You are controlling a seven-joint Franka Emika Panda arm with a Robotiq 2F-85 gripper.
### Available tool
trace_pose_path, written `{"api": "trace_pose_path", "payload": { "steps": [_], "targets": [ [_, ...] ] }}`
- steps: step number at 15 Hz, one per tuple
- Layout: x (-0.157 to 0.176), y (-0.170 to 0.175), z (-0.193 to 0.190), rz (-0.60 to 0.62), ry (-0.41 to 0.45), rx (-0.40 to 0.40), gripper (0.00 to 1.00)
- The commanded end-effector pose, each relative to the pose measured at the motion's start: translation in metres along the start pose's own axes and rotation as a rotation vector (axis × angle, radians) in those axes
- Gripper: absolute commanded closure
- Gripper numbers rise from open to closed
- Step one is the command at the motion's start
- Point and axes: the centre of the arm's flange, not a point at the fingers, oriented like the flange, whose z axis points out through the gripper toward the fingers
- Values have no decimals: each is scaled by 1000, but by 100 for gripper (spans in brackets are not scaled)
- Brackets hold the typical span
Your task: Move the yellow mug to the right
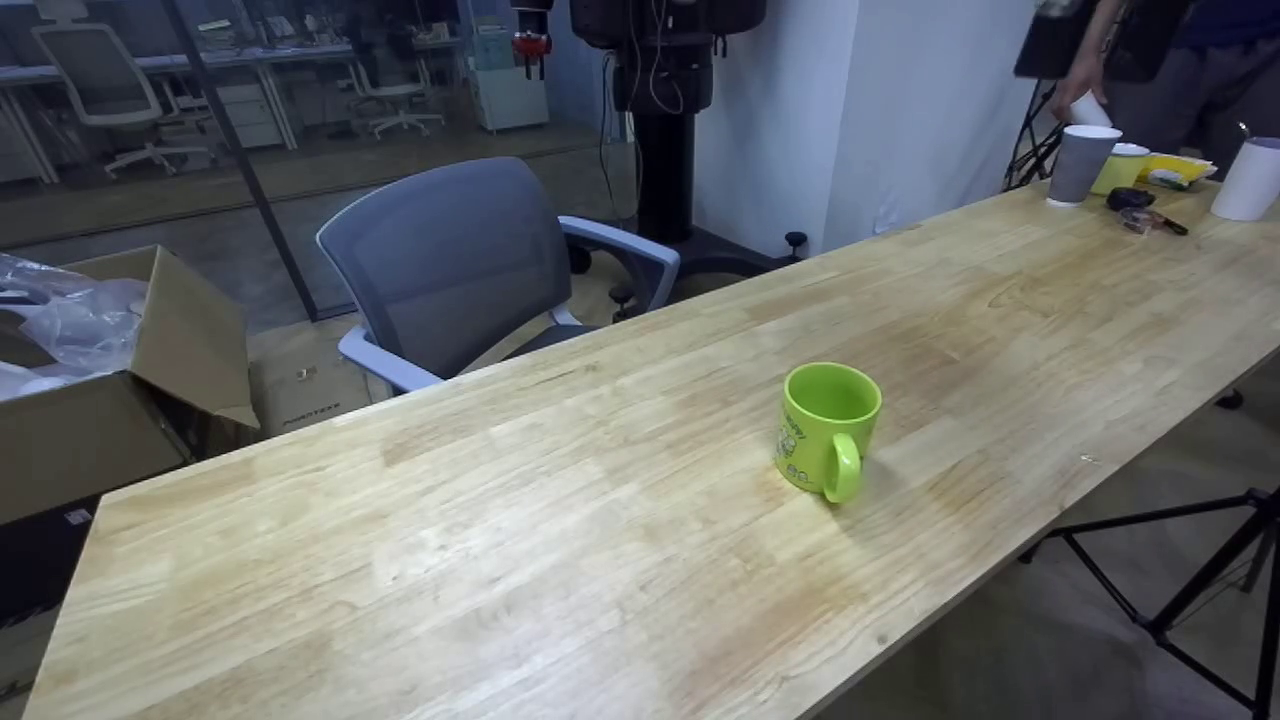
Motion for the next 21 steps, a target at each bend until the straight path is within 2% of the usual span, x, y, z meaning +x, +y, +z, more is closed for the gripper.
{"api": "trace_pose_path", "payload": {
  "steps": [1, 6, 11, 12, 13, 21],
  "targets": [
    [31, 18, 23, 51, -6, -18, 0],
    [74, 31, 43, 69, -21, -35, 0],
    [113, 30, 45, 49, -14, -79, 0],
    [113, 28, 43, 36, -25, -73, 0],
    [95, 33, 50, 27, -13, -60, 0],
    [104, 31, 50, 21, -19, -61, 0]
  ]
}}
